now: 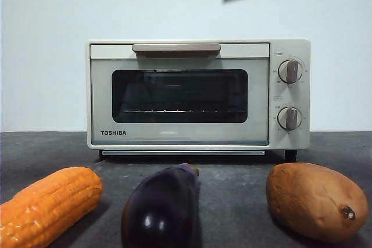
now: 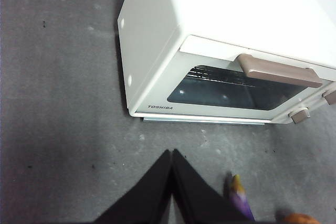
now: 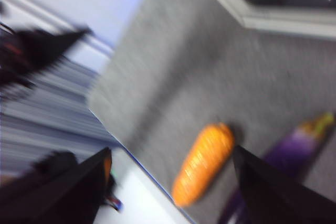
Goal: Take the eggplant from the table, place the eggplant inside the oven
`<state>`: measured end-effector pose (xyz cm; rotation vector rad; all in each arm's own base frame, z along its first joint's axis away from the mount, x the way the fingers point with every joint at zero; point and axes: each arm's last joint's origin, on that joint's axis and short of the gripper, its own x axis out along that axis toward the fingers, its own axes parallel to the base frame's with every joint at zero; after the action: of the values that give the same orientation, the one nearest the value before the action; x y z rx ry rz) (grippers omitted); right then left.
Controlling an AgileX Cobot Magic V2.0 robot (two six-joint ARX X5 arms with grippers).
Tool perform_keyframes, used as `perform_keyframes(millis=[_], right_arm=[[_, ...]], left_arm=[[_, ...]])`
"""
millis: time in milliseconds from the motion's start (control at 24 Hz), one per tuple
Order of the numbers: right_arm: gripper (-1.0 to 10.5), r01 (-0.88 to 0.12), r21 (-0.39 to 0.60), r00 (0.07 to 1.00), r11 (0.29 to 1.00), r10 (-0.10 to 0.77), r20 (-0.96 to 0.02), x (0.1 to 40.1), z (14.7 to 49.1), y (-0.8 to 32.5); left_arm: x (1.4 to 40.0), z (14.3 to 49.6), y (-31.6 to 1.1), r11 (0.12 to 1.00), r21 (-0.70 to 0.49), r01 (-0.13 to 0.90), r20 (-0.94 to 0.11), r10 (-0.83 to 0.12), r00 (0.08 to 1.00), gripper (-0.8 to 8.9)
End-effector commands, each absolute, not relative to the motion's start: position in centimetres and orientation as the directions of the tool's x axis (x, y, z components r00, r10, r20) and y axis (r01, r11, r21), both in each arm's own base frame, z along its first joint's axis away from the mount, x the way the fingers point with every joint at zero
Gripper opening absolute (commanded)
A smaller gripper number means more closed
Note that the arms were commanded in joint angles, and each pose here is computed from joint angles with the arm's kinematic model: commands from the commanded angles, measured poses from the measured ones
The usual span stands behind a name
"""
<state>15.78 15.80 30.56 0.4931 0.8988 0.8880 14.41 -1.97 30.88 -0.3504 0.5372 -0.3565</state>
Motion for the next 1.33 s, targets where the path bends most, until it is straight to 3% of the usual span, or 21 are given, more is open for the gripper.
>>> perform_keyframes(millis=[42, 333, 625, 1125, 1250, 1333], right_arm=[[3.8, -0.42, 0.665, 0.282, 0.618, 0.785, -0.551, 16.1, 29.7, 18.2], [3.8, -0.341, 0.428, 0.21, 0.837, 0.512, -0.833, 16.9, 26.3, 22.9], [3.8, -0.315, 0.298, 0.158, 0.901, 0.359, -0.92, 18.6, 20.2, 27.1], [1.9, -0.299, 0.268, 0.149, 0.916, 0.323, -0.935, 19.1, 17.5, 28.3], [1.6, -0.317, 0.292, 0.138, 0.902, 0.348, -0.927, 18.9, 18.6, 28.2], [1.6, -0.402, 0.307, 0.121, 0.863, 0.383, -0.916, 18.7, 20.9, 28.1]], left_arm=[[14.5, 31.4, -2.0, 0.881, -0.397, 0.256, -0.414, -0.421, 0.807, 0.04], [14.5, 31.4, -2.0, 0.881, -0.398, 0.255, -0.414, -0.421, 0.807, 0.04], [14.5, 31.3, -2.0, 0.882, -0.4, 0.251, -0.424, -0.42, 0.802, 0.04], [14.4, 31.2, -2.0, 0.882, -0.402, 0.247, -0.433, -0.42, 0.797, 0.04], [14.4, 31.3, -2.1, 0.874, -0.41, 0.26, -0.429, -0.437, 0.79, 0.04], [14.4, 31.3, -2.1, 0.872, -0.411, 0.265, -0.429, -0.441, 0.788, 0.04]])
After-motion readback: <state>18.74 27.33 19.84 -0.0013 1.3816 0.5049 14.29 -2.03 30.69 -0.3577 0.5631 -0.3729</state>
